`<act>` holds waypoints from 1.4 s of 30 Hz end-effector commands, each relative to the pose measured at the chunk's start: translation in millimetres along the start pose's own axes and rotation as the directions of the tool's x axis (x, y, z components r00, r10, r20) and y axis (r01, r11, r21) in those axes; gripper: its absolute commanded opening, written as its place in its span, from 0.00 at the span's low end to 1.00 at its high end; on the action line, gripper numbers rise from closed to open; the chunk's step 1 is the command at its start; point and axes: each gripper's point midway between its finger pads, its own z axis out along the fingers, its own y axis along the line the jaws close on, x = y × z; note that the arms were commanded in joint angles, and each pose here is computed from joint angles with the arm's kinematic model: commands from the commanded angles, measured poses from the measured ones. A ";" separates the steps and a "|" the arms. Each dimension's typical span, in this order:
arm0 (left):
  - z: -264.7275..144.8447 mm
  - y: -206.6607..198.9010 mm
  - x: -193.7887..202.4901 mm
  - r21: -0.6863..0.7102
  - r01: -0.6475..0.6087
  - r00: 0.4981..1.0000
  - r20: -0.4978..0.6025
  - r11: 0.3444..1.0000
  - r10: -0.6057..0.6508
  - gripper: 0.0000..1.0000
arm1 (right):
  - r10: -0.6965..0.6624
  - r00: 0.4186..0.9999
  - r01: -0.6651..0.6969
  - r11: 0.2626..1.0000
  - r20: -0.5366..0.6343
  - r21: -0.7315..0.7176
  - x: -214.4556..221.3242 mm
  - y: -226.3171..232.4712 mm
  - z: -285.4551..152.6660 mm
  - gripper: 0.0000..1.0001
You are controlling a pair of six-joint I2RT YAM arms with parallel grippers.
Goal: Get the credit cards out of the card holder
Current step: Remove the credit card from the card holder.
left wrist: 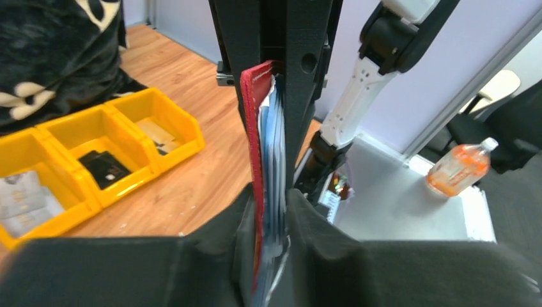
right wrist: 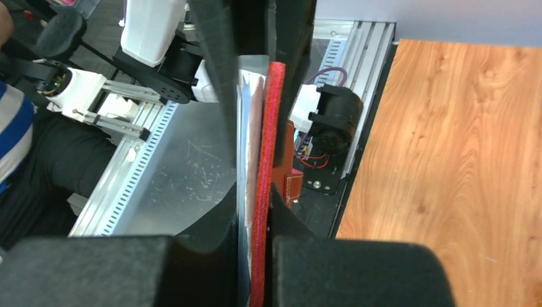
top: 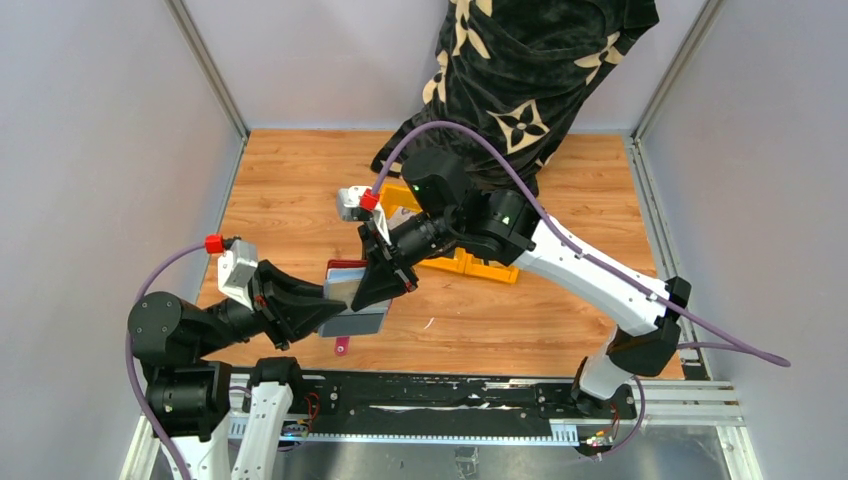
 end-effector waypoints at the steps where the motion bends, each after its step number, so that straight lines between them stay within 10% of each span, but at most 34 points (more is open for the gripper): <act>1: -0.7 -5.3 0.0 0.026 -0.023 1.000 -0.006 0.999 0.023 0.30 | -0.056 0.998 0.055 0.998 0.016 0.042 -15.6 4.6 -5.9 0.00; 11: 2.0 5.4 -10.4 -0.049 0.104 0.993 0.067 0.993 -0.101 0.49 | -0.138 0.849 0.083 0.988 0.511 0.128 -80.6 28.7 -70.7 0.00; 30: 1.4 -19.9 -52.1 0.071 0.259 0.927 0.263 0.963 -0.269 0.41 | -0.069 0.632 -0.009 0.995 0.772 0.097 -90.4 25.8 -71.3 0.00; 38: -2.3 21.3 -46.5 -0.153 0.247 0.928 0.321 0.957 -0.189 0.25 | -0.071 0.656 0.012 0.996 0.752 0.084 -80.3 34.1 -59.4 0.00; 42: -3.6 16.6 -47.7 -0.169 0.170 0.949 0.294 0.971 -0.115 0.15 | -0.103 0.724 0.002 0.989 0.682 0.147 -65.8 30.8 -59.5 0.33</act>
